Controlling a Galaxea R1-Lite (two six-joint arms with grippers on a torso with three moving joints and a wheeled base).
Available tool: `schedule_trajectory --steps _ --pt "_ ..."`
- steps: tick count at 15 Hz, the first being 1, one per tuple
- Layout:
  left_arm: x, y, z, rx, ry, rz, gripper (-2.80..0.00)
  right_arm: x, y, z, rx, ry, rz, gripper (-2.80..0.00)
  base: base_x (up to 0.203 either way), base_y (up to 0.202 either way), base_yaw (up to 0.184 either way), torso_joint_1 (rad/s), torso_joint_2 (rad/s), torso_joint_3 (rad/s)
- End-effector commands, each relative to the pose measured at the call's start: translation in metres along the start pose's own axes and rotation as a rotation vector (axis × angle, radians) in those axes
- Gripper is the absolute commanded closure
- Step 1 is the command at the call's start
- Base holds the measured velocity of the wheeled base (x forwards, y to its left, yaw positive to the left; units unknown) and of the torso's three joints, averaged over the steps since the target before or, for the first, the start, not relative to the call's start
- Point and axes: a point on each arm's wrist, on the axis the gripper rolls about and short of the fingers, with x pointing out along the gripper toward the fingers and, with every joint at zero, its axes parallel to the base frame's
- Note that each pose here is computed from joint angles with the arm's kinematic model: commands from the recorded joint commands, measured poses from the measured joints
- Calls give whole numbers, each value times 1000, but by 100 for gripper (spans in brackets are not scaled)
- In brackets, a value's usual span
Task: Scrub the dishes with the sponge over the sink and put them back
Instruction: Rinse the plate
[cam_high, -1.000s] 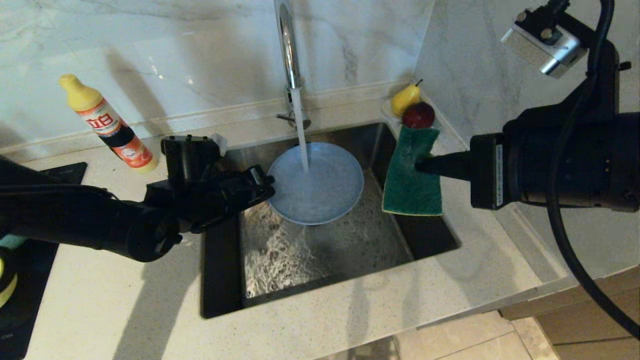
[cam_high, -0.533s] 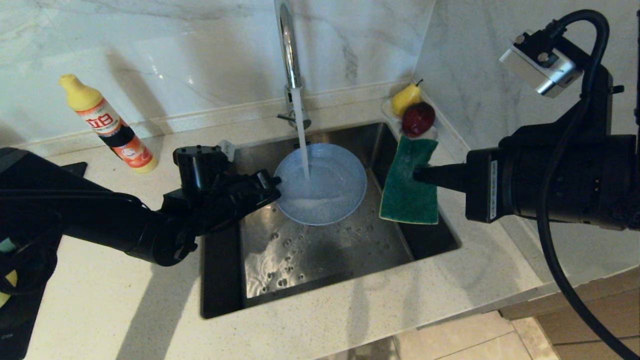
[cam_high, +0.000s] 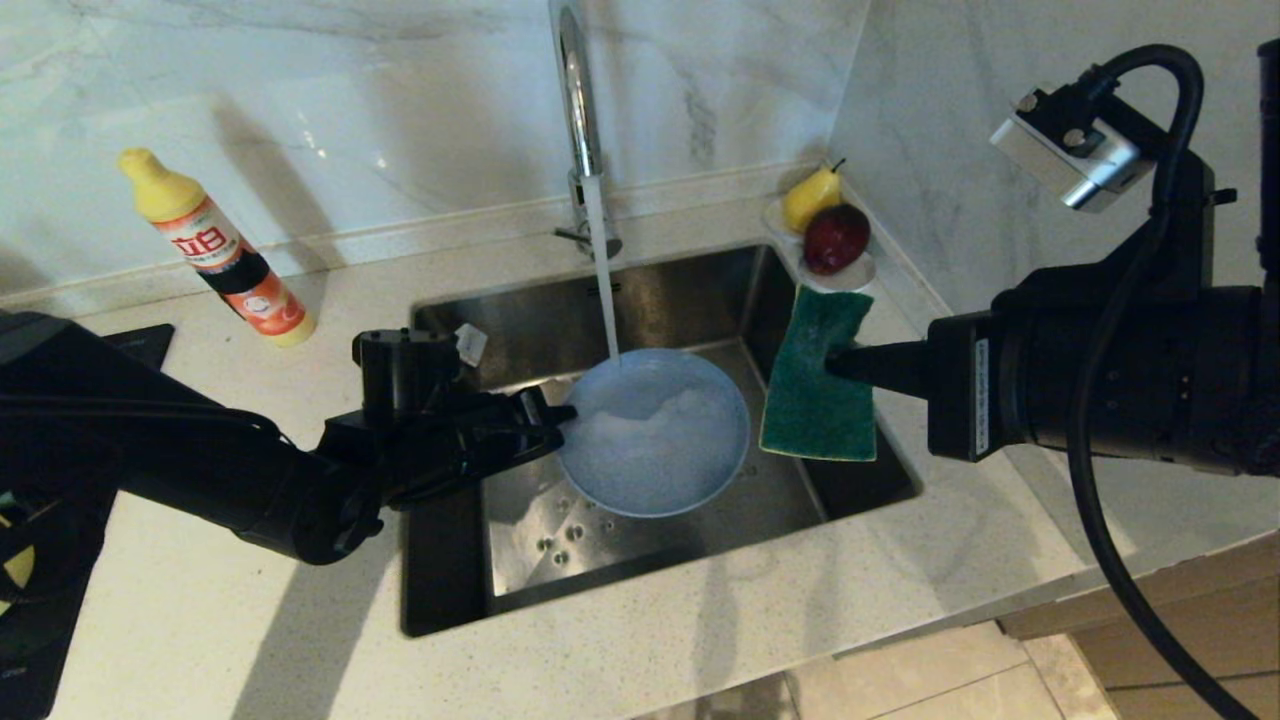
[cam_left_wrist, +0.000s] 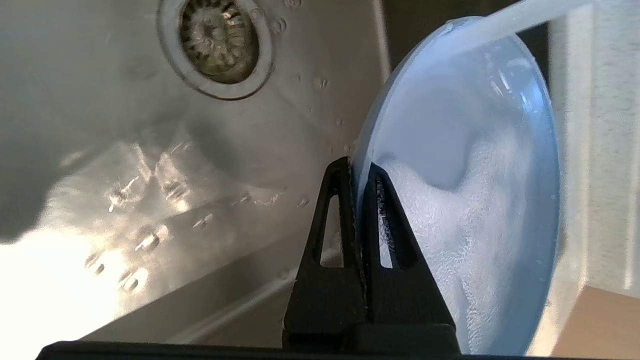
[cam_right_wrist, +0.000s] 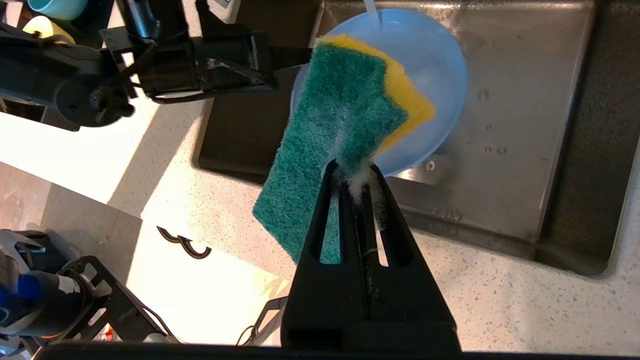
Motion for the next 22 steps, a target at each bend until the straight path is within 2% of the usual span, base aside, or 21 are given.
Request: schedule_trajectory --steps 1,3,6,11,15,17,22 --pt "-12 3 13 5 -27 25 0 1 0 -1 1 4 -1 0 0 0 0 0 0 0" --pt "-23 10 24 50 -45 67 0 2 0 -2 0 9 -2 0 0 0 0 0 0 0" --pt "-31 17 37 140 -144 199 0 4 0 -3 3 16 -4 0 0 0 0 0 0 0" --pt "-55 5 55 305 -247 274 0 2 0 -3 4 12 -5 0 0 0 0 0 0 0" --pt "-91 -10 76 403 -367 351 0 6 -2 -12 4 46 -13 0 0 0 0 0 0 0" --pt "-113 -12 83 502 -423 419 0 7 -3 -16 2 60 -18 0 0 0 0 0 0 0" --pt "-137 -11 82 741 -679 503 0 10 -5 -26 -1 96 -35 0 0 0 0 0 0 0"
